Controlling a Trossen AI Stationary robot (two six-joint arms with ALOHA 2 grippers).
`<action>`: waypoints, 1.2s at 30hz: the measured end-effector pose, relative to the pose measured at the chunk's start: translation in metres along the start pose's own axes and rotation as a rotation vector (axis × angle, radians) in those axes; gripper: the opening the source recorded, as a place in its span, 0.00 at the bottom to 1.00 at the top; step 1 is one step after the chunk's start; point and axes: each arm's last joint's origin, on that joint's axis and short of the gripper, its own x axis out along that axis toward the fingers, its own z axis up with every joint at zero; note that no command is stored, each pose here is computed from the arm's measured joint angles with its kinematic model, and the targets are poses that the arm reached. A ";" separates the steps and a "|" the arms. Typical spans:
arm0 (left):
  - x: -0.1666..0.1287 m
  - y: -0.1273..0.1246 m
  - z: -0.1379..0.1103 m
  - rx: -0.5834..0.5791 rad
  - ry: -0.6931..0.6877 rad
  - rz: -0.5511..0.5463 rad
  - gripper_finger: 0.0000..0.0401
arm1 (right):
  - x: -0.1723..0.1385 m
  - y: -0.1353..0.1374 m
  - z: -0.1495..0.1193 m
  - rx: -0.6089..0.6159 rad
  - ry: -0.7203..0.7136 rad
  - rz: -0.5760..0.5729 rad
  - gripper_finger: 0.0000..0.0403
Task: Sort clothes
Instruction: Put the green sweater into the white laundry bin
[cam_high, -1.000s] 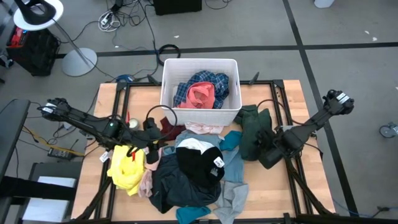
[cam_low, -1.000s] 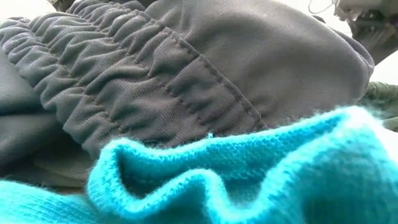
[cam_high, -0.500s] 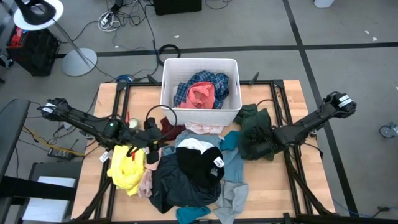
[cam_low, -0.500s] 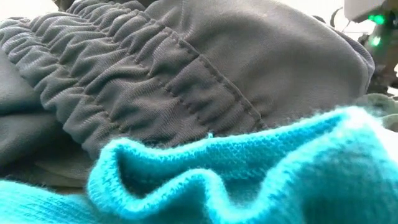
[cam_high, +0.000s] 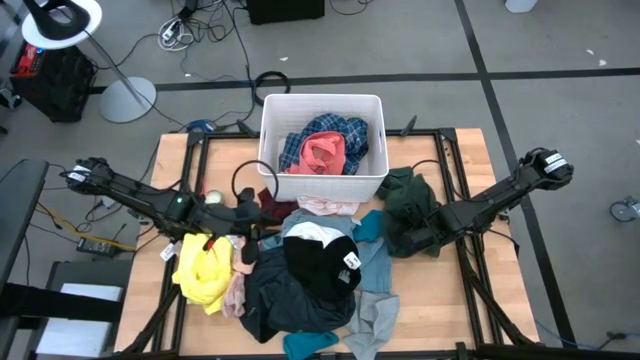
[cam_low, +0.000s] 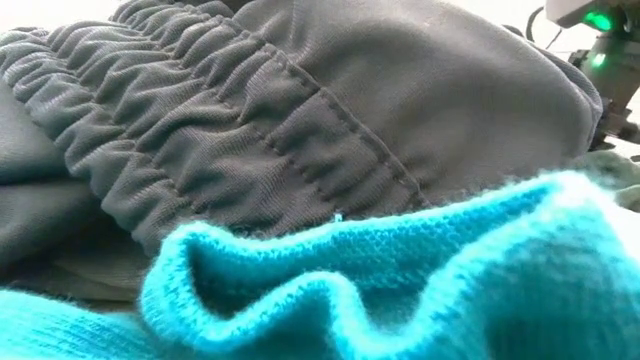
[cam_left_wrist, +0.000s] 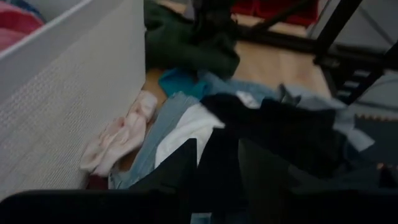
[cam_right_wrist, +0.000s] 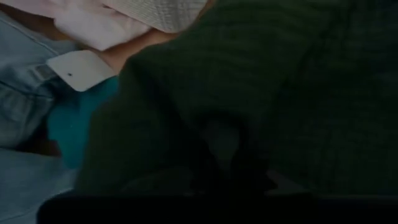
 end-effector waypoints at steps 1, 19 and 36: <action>0.000 -0.001 0.001 -0.006 -0.013 -0.005 0.31 | -0.001 0.001 0.000 0.000 -0.003 0.006 0.08; -0.001 -0.006 0.016 -0.065 -0.153 -0.060 0.31 | -0.121 0.017 0.083 -0.145 -0.192 -0.031 0.03; 0.021 0.011 -0.045 -0.038 -0.079 0.033 0.31 | -0.226 0.034 0.189 -0.225 -0.655 0.260 0.03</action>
